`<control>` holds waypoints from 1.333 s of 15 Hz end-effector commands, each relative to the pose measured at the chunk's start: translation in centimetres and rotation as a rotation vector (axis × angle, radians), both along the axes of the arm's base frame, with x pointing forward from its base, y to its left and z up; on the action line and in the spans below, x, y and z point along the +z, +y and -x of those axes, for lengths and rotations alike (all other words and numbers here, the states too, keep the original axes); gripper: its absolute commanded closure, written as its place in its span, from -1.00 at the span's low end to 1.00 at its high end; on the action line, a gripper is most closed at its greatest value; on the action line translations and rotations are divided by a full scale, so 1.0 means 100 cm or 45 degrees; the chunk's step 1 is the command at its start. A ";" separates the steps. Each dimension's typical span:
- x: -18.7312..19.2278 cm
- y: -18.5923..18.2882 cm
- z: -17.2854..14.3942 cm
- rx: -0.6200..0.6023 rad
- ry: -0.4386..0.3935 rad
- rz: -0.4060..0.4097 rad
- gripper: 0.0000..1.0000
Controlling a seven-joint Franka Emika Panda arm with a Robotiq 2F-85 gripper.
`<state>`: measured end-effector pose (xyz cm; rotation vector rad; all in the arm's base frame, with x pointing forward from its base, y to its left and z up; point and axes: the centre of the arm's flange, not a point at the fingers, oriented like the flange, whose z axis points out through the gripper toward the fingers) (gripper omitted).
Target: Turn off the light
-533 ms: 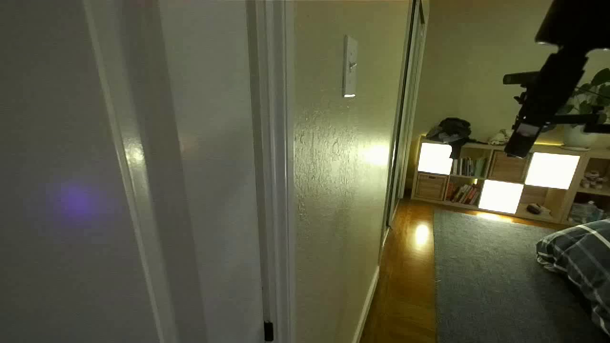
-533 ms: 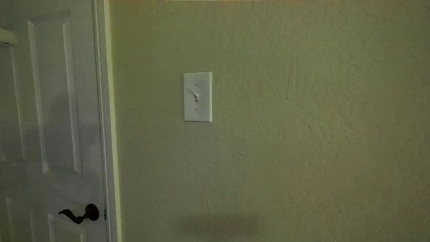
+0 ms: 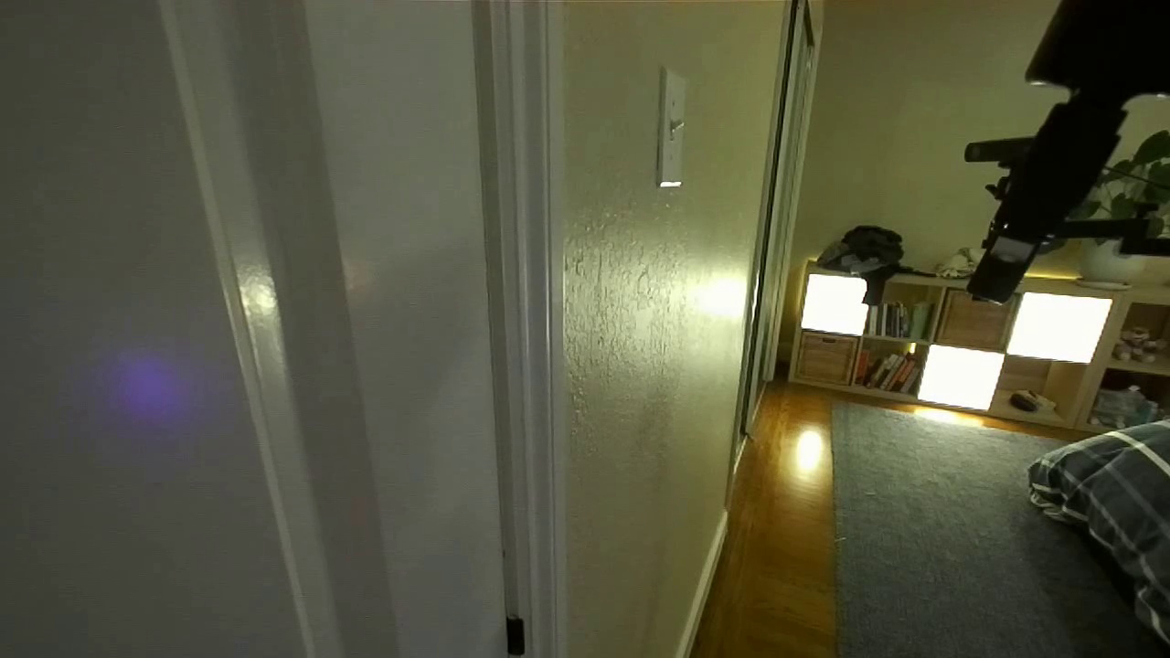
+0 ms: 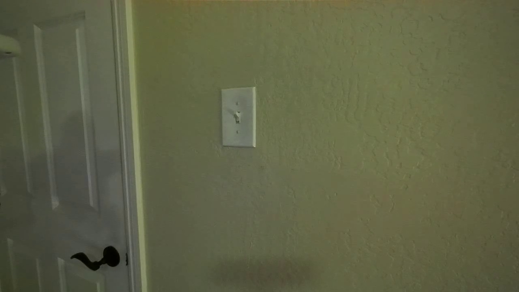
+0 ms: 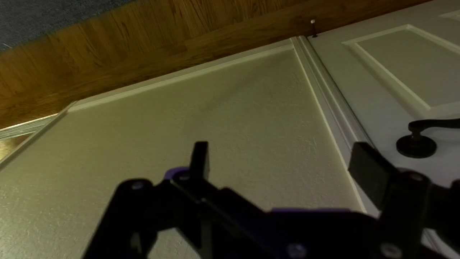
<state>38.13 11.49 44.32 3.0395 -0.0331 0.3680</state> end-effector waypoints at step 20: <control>0.004 -0.104 -0.107 0.379 -0.052 -0.007 -1.00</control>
